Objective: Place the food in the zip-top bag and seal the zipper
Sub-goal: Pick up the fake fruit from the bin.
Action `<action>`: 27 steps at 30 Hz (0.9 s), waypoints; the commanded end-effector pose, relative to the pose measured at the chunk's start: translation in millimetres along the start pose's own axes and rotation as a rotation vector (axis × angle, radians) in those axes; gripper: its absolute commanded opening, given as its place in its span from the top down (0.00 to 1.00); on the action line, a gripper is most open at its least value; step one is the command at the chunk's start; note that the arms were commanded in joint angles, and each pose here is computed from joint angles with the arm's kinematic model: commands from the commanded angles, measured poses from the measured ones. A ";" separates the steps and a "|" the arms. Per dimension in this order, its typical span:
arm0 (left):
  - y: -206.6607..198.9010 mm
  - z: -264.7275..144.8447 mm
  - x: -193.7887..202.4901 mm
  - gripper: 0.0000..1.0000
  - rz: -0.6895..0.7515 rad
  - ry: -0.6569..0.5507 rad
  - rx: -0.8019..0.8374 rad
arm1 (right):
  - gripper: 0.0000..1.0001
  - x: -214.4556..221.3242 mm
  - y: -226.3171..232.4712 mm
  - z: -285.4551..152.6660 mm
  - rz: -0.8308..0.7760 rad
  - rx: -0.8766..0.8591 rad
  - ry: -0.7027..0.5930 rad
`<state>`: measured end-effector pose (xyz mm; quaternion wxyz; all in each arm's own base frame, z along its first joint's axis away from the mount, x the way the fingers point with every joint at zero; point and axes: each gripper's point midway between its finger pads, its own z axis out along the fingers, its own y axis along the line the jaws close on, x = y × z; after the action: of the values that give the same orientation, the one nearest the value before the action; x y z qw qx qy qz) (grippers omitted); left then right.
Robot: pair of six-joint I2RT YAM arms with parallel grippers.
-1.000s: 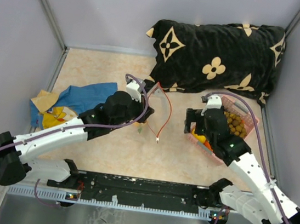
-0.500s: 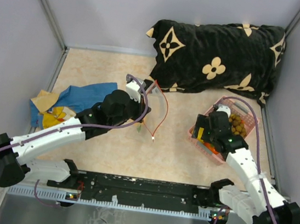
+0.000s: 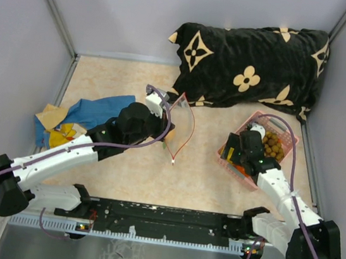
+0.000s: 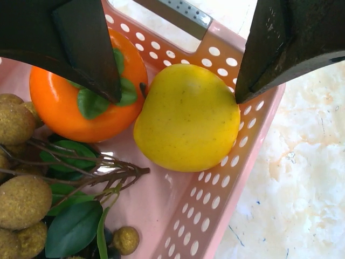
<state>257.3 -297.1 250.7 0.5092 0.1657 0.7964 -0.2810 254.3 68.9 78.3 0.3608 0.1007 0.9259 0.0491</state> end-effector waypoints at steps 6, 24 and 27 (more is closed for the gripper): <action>-8.1 2.4 -10.8 1.00 0.003 -0.005 0.032 | 0.13 -17.2 5.3 11.8 0.027 -0.019 -0.062; -8.2 5.1 -6.3 1.00 0.004 0.023 0.028 | 0.12 -14.4 10.3 22.9 0.014 -0.031 -0.039; -7.9 5.3 -6.6 1.00 0.008 0.024 0.027 | 0.20 -18.2 9.0 20.7 0.005 -0.023 -0.050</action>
<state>256.4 -304.1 242.0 0.4904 0.1777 0.8056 -0.2809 269.0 74.3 62.3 0.3566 0.1000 0.9272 0.0551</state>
